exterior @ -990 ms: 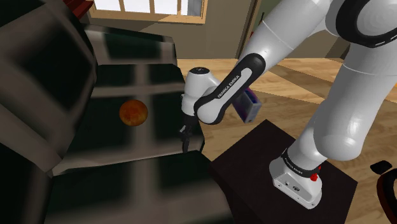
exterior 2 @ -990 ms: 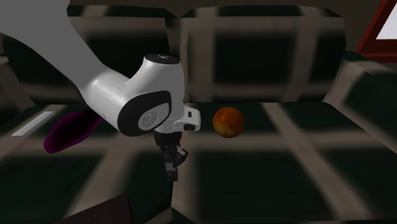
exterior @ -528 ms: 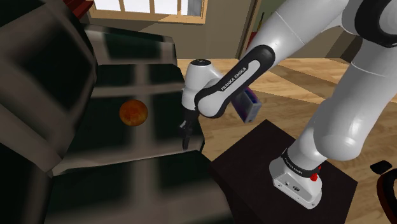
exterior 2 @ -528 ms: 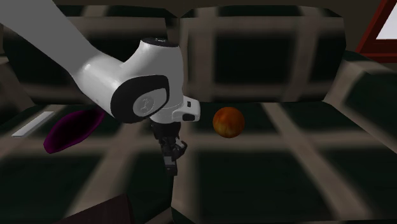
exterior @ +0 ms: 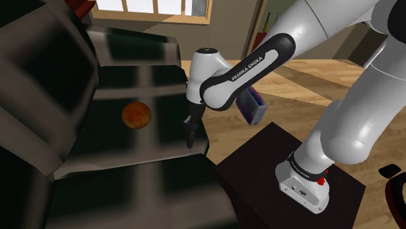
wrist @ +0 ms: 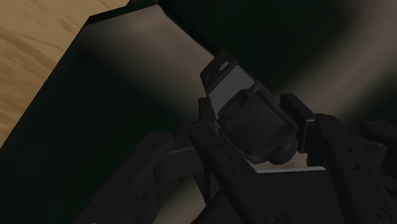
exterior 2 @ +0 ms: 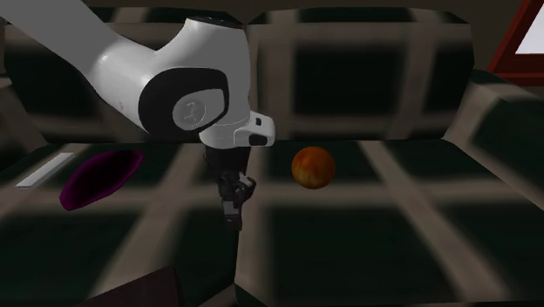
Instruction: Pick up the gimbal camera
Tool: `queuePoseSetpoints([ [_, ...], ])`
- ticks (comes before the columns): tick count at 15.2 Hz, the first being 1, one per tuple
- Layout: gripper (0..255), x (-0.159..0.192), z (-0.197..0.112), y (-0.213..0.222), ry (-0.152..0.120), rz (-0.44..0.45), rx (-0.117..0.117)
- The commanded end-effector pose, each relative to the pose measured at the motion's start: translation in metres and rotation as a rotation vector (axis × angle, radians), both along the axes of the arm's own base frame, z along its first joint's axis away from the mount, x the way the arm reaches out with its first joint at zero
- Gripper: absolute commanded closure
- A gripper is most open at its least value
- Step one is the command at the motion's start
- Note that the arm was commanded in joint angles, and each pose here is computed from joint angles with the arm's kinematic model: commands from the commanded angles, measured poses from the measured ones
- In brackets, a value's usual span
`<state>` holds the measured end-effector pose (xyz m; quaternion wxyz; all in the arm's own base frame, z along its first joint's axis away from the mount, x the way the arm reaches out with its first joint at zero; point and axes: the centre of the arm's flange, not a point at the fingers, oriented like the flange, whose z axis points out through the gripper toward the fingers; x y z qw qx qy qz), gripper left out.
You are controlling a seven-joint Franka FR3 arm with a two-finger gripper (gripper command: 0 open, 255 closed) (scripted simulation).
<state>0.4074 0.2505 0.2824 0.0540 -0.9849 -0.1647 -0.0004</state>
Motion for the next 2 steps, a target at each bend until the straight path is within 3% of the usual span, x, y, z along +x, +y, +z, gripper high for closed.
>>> queuePoseSetpoints([
  [1,255,-0.0001,0.0064,-0.0006,0.000,0.000,0.000],
  [2,255,-0.0001,0.0064,-0.0006,0.000,0.000,0.000],
])
